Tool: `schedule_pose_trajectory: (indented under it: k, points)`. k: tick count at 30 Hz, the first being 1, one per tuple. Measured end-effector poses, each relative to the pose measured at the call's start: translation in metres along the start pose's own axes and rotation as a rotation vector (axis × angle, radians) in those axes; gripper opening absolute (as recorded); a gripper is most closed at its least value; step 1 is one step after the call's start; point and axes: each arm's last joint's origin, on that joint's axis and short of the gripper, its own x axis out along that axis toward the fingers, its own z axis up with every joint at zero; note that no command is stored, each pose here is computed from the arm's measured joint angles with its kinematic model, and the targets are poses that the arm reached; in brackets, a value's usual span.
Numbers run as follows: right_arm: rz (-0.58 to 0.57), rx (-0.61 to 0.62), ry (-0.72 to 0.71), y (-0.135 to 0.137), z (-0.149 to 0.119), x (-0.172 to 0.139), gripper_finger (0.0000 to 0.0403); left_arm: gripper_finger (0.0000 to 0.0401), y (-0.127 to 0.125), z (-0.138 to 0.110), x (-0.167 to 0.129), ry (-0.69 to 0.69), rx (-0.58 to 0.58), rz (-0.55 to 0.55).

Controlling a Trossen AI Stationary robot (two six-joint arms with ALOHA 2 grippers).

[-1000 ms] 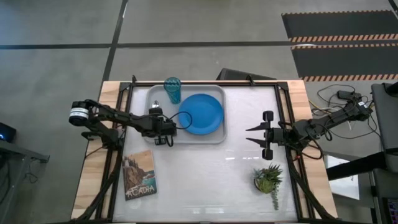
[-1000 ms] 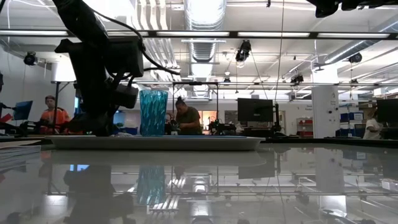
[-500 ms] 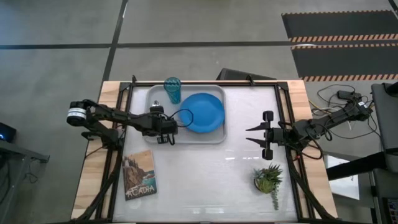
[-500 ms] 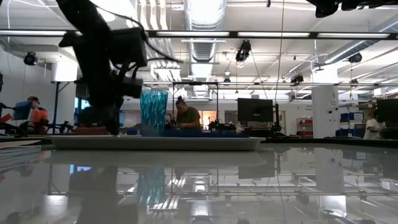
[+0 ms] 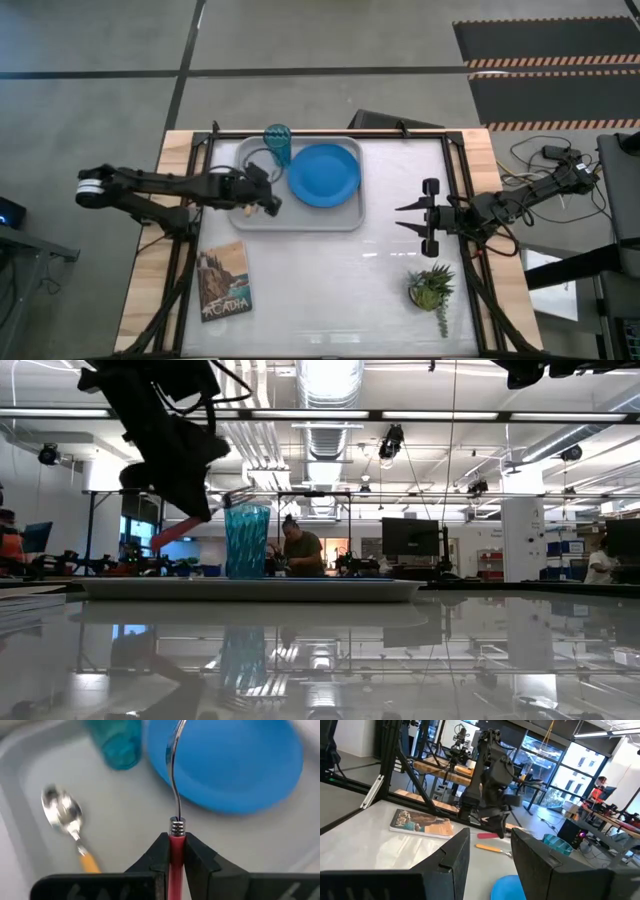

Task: Pick and place plate/cup/fork/spoon on tray
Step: Put the pink fork on the gray serving tray to the right of the yellow spoon

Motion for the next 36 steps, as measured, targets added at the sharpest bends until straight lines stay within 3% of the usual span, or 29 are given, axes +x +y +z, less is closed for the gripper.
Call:
schedule_pose_trajectory:
  k: [2, 6, 16, 21, 30, 36]
  points:
    - [0.0, 0.0, -0.002, 0.0, 0.0, 0.0, 0.0132, 0.0017, 0.001, 0.0, -0.001, -0.007, -0.165, -0.007]
    - [0.0, -0.002, -0.004, 0.0, 0.0, 0.0, 0.0132, 0.0017, 0.003, -0.01, 0.009, -0.002, -0.344, -0.039]
    - [0.0, -0.004, -0.003, 0.0, 0.0, 0.0, 0.0132, 0.003, 0.024, -0.035, 0.046, 0.036, -0.559, -0.123]
    - [0.0, -0.005, -0.004, 0.0, 0.0, 0.0, 0.0132, 0.0053, 0.036, -0.041, 0.054, 0.042, -0.577, -0.079]
    - [0.0, -0.012, -0.005, 0.0, 0.001, 0.0, 0.0132, 0.0059, 0.042, -0.042, 0.058, 0.036, -0.579, -0.052]
    - [0.001, -0.013, -0.004, 0.0, 0.0, 0.0, 0.0132, 0.006, 0.032, -0.028, 0.054, -0.016, -0.411, -0.17]
